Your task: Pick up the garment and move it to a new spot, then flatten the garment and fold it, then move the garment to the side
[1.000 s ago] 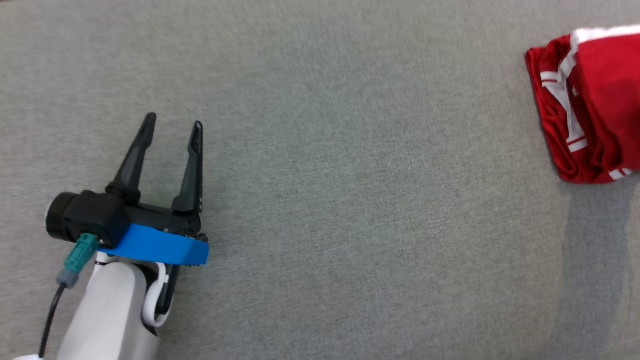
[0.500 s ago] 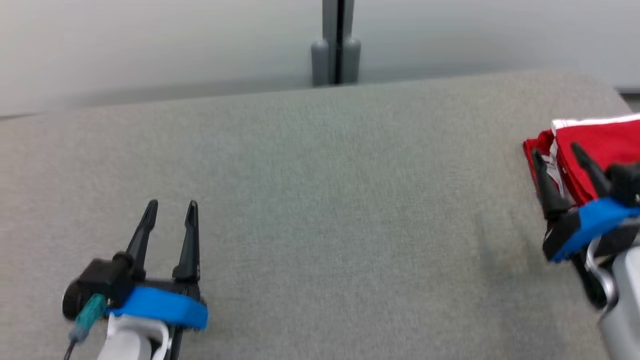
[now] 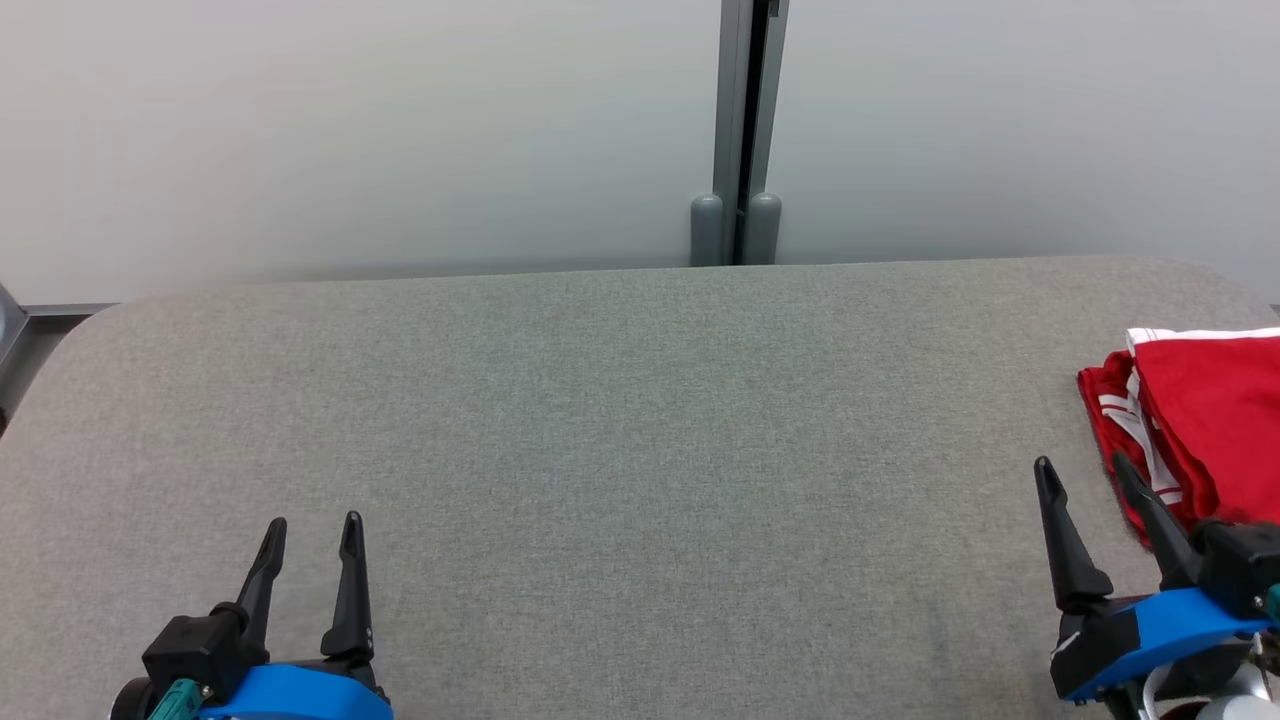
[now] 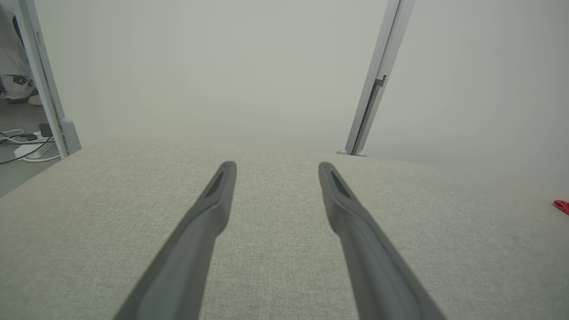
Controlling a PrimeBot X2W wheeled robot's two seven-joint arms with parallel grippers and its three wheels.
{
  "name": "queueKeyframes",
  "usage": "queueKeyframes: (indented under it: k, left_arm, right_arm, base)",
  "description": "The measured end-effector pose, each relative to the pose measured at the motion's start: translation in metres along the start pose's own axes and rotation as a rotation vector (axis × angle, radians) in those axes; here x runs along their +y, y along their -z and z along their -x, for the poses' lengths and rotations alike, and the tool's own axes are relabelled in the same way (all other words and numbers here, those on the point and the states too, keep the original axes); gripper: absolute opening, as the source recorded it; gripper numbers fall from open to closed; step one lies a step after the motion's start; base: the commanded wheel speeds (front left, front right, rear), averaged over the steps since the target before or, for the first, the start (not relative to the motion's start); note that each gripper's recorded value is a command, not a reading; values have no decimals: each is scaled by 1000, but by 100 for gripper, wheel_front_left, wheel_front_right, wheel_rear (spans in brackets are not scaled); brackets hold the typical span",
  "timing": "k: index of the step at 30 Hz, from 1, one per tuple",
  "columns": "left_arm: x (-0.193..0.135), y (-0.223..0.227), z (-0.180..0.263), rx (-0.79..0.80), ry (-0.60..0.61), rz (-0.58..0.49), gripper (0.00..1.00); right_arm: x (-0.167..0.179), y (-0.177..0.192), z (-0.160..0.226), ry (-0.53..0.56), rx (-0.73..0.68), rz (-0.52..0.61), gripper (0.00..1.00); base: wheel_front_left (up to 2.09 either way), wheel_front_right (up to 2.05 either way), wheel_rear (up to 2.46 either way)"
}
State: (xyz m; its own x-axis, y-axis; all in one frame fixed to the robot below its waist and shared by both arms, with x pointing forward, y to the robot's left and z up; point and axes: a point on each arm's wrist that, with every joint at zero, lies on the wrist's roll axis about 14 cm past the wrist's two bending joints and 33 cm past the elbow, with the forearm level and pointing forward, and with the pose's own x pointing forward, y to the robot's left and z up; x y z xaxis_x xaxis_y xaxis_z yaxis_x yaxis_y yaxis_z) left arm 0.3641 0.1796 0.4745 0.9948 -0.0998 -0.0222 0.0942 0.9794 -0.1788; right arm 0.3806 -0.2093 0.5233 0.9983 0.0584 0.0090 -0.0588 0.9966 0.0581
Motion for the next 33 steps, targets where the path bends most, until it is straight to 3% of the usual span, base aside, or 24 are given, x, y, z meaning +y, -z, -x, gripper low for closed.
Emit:
queueKeyframes:
  k: [33]
  left_arm:
    - [0,1,11,-3,-6,10,100]
  right_arm:
    - [11,26,26,21,43,-57,100]
  base:
    - [0,0,0]
